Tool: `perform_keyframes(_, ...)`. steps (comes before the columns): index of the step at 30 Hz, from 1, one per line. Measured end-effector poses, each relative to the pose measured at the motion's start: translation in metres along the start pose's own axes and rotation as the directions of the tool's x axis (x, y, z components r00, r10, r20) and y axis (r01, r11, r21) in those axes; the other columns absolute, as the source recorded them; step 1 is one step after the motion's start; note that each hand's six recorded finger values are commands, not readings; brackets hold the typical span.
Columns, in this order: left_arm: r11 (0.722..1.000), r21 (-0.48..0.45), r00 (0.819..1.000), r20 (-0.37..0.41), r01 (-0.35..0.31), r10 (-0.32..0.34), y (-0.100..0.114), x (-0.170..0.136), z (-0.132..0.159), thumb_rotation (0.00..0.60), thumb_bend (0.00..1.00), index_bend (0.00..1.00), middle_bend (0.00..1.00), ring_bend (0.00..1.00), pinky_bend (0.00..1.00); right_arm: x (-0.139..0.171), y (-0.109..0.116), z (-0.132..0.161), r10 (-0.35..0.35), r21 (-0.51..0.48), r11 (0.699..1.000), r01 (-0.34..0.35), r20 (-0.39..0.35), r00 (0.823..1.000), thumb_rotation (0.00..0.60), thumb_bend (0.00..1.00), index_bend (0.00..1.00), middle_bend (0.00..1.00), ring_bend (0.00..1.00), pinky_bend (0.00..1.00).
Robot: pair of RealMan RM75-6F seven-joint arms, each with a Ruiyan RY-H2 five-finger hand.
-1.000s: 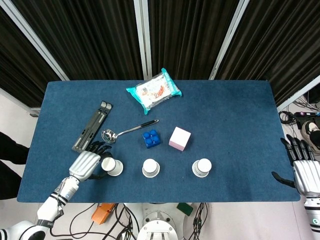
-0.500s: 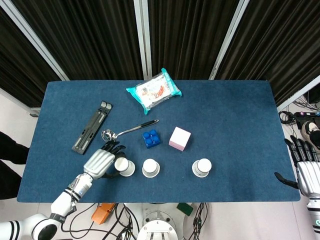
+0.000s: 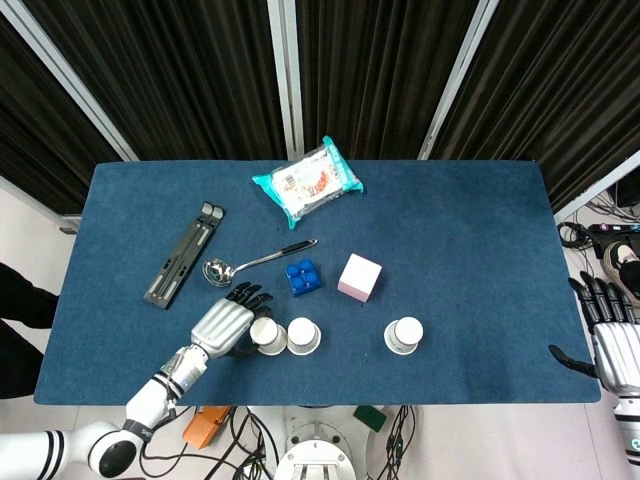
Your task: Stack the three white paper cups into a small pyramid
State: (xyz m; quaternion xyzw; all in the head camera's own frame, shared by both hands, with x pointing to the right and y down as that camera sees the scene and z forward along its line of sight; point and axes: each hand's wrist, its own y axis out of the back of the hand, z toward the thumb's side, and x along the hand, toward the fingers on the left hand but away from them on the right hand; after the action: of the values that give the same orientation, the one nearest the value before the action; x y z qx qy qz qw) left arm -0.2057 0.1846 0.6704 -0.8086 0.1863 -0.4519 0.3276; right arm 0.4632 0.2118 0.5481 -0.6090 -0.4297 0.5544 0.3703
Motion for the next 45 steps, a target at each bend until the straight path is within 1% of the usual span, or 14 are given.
perform_keyframes(4, 1.000, 0.010, 1.000, 0.001, -0.001, 0.001, 0.000, 0.002, 0.003, 0.600, 0.30, 0.37, 0.14, 0.06, 0.00, 0.000, -0.002, -0.001, 0.005, -0.001, 1.000, -0.005, 0.000, 1.000, 0.600, 0.26, 0.00, 0.03, 0.00, 0.00)
perform_keyframes(10, 1.000, 0.020, 1.000, -0.005, -0.008, 0.008, -0.001, 0.001, 0.003, 0.600, 0.17, 0.27, 0.14, 0.06, 0.00, -0.004, -0.005, 0.006, 0.025, 0.011, 1.000, -0.025, -0.031, 0.999, 0.600, 0.26, 0.00, 0.03, 0.00, 0.00)
perform_keyframes(14, 0.999, 0.027, 1.000, -0.008, -0.027, 0.028, 0.002, -0.003, 0.002, 0.600, 0.14, 0.23, 0.14, 0.06, 0.00, -0.009, -0.011, 0.021, 0.053, 0.020, 0.998, -0.051, -0.089, 0.995, 0.600, 0.26, 0.00, 0.03, 0.00, 0.00)
perform_keyframes(17, 0.998, 0.036, 0.999, -0.019, -0.047, 0.048, 0.006, -0.008, -0.001, 0.600, 0.13, 0.22, 0.14, 0.06, 0.00, -0.015, -0.016, 0.039, 0.085, 0.025, 0.996, -0.082, -0.158, 0.984, 0.600, 0.26, 0.00, 0.03, 0.00, 0.00)
perform_keyframes(20, 0.996, 0.042, 0.996, -0.046, -0.078, 0.080, 0.013, -0.017, -0.010, 0.600, 0.12, 0.22, 0.14, 0.06, 0.00, -0.022, -0.023, 0.062, 0.135, 0.033, 0.991, -0.130, -0.237, 0.962, 0.600, 0.26, 0.00, 0.03, 0.00, 0.00)
perform_keyframes(23, 0.992, 0.047, 0.988, -0.093, -0.117, 0.121, 0.022, -0.031, -0.026, 0.600, 0.12, 0.22, 0.14, 0.06, 0.00, -0.029, -0.031, 0.087, 0.195, 0.052, 0.981, -0.189, -0.320, 0.927, 0.600, 0.26, 0.00, 0.03, 0.00, 0.00)
perform_keyframes(25, 0.989, 0.050, 0.980, -0.129, -0.143, 0.148, 0.028, -0.042, -0.038, 0.600, 0.12, 0.22, 0.14, 0.06, 0.00, -0.033, -0.038, 0.104, 0.241, 0.081, 0.970, -0.227, -0.368, 0.898, 0.600, 0.26, 0.00, 0.03, 0.00, 0.00)
perform_keyframes(28, 0.981, 0.045, 0.961, -0.197, -0.186, 0.192, 0.038, -0.061, -0.059, 0.600, 0.12, 0.22, 0.14, 0.06, 0.00, -0.040, -0.050, 0.125, 0.310, 0.142, 0.951, -0.276, -0.419, 0.853, 0.600, 0.28, 0.00, 0.03, 0.00, 0.00)
perform_keyframes(30, 0.976, 0.034, 0.946, -0.241, -0.216, 0.217, 0.044, -0.074, -0.072, 0.600, 0.12, 0.22, 0.14, 0.06, 0.00, -0.044, -0.060, 0.138, 0.358, 0.191, 0.933, -0.304, -0.445, 0.821, 0.600, 0.32, 0.01, 0.03, 0.00, 0.00)
perform_keyframes(33, 0.968, 0.018, 0.923, -0.296, -0.251, 0.245, 0.049, -0.090, -0.089, 0.600, 0.12, 0.22, 0.14, 0.06, 0.00, -0.052, -0.072, 0.156, 0.413, 0.257, 0.909, -0.327, -0.466, 0.782, 0.600, 0.38, 0.05, 0.02, 0.00, 0.00)
perform_keyframes(35, 0.963, 0.008, 0.908, -0.329, -0.271, 0.258, 0.052, -0.100, -0.100, 0.600, 0.12, 0.22, 0.14, 0.06, 0.00, -0.058, -0.076, 0.163, 0.431, 0.281, 0.901, -0.332, -0.469, 0.771, 0.600, 0.40, 0.07, 0.02, 0.00, 0.00)
perform_keyframes(39, 0.957, -0.002, 0.888, -0.373, -0.290, 0.268, 0.052, -0.115, -0.114, 0.600, 0.12, 0.22, 0.14, 0.06, 0.00, -0.067, -0.085, 0.172, 0.460, 0.305, 0.885, -0.352, -0.458, 0.760, 0.600, 0.45, 0.11, 0.02, 0.00, 0.00)
perform_keyframes(41, 0.957, -0.004, 0.881, -0.389, -0.291, 0.267, 0.051, -0.119, -0.120, 0.600, 0.12, 0.22, 0.14, 0.06, 0.00, -0.071, -0.088, 0.177, 0.469, 0.311, 0.881, -0.358, -0.460, 0.754, 0.600, 0.47, 0.13, 0.02, 0.00, 0.00)
perform_keyframes(45, 0.956, -0.010, 0.877, -0.402, -0.293, 0.264, 0.051, -0.122, -0.124, 0.600, 0.12, 0.22, 0.14, 0.06, 0.00, -0.075, -0.095, 0.182, 0.491, 0.334, 0.868, -0.368, -0.459, 0.741, 0.600, 0.50, 0.18, 0.02, 0.00, 0.00)
